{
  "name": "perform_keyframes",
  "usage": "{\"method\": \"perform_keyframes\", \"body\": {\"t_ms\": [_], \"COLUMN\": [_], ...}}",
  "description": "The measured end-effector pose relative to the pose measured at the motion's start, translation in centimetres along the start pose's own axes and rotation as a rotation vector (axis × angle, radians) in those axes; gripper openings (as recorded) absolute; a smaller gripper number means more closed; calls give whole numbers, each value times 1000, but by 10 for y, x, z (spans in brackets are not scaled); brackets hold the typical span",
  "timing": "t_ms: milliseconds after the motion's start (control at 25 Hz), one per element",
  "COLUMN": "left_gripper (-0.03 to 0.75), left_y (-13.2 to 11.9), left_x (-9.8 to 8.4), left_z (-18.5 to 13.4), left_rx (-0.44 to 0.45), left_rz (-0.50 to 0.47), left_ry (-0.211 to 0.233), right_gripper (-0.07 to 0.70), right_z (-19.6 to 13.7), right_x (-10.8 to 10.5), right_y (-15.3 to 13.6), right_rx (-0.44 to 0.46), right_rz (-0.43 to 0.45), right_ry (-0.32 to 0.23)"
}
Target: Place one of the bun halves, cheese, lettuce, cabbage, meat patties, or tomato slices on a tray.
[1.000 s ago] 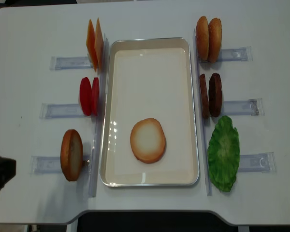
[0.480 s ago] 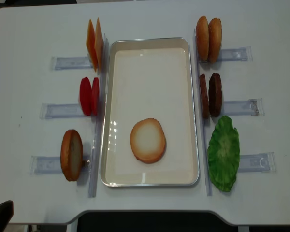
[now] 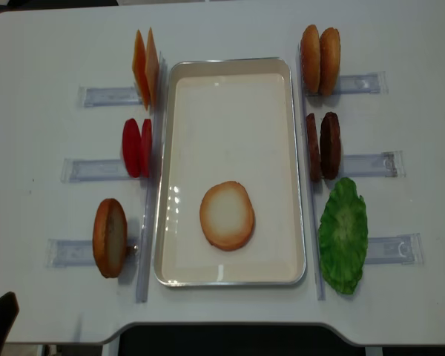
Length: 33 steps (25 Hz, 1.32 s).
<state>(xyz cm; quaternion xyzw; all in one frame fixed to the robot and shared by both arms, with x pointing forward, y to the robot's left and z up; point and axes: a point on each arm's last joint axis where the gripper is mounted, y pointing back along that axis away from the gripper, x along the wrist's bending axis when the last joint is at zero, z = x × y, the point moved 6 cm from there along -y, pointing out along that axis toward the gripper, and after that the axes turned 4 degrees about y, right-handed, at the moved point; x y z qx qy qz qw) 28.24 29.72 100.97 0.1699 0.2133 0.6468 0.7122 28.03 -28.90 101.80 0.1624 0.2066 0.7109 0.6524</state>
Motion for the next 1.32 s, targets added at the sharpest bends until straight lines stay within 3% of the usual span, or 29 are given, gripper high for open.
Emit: {"method": "perform_keyframes", "body": {"t_ms": [480, 800, 1320], "left_gripper": [534, 534, 534], "left_y": [0, 0, 0], "left_x": [-1, 4, 4], "left_z": [2, 2, 2], "left_rx": [-13, -21, -21], "left_rz": [-4, 79, 82], "left_ry": [-3, 47, 48], "right_gripper": [489, 489, 489], "right_z": [0, 0, 0], "right_x": [0, 0, 0], "right_y": [0, 0, 0], "right_rx": [0, 0, 0], "right_rz": [0, 0, 0], "right_ry": [0, 0, 0]}}
